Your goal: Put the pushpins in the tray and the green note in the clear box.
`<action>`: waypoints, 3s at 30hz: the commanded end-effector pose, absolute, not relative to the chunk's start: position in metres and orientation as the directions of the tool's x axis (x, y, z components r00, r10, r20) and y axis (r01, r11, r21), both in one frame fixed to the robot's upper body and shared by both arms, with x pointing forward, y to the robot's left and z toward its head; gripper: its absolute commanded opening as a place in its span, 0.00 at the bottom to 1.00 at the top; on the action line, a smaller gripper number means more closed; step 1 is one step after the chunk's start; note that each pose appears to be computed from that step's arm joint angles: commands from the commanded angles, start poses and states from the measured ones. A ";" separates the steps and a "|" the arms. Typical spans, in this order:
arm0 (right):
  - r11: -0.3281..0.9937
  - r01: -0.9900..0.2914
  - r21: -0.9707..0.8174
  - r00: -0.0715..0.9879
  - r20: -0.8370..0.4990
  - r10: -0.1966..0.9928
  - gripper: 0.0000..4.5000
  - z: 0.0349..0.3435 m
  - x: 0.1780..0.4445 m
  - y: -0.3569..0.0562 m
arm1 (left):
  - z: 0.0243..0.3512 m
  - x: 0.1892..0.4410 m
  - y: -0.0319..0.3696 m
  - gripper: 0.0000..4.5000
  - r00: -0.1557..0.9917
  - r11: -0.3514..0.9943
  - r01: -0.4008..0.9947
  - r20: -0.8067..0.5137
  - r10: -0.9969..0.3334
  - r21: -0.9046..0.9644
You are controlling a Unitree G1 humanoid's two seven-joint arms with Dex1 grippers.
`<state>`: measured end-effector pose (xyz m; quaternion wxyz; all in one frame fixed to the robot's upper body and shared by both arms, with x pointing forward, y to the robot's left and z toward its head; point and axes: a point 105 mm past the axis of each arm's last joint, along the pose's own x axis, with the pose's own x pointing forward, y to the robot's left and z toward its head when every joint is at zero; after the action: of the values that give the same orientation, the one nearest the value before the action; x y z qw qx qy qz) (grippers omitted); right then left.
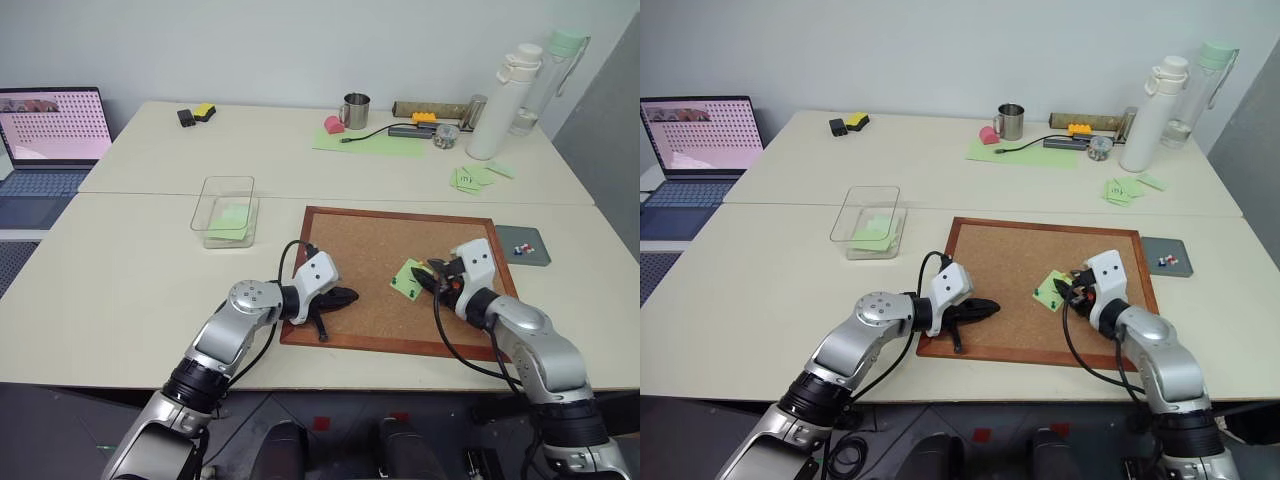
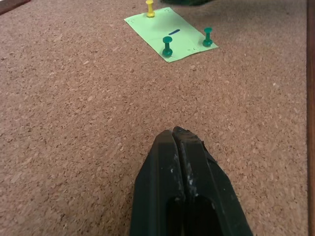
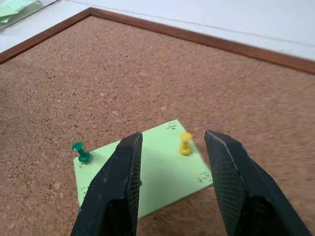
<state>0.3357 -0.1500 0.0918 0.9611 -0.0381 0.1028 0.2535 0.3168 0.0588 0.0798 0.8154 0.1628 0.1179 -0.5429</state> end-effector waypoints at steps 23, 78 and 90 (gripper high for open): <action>0.878 -0.478 0.030 0.872 -0.106 0.479 0.01 0.106 0.360 -0.152 | 0.075 0.315 0.064 0.00 0.377 0.365 0.924 -0.414 -0.828 0.111; 0.996 -0.047 0.072 0.987 -0.150 0.057 0.49 0.138 0.407 -0.336 | 0.057 0.299 0.083 0.00 0.473 0.486 0.866 -0.503 -0.723 0.117; 0.926 -0.376 -0.019 0.925 -0.059 0.375 0.49 0.152 0.382 -0.289 | 0.059 0.304 0.081 0.00 0.476 0.481 0.867 -0.499 -0.725 0.128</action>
<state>0.3924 -0.3159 0.1280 0.9916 0.0108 0.0730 0.1065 0.3051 0.0699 0.0758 0.8396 0.1837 0.1538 -0.4875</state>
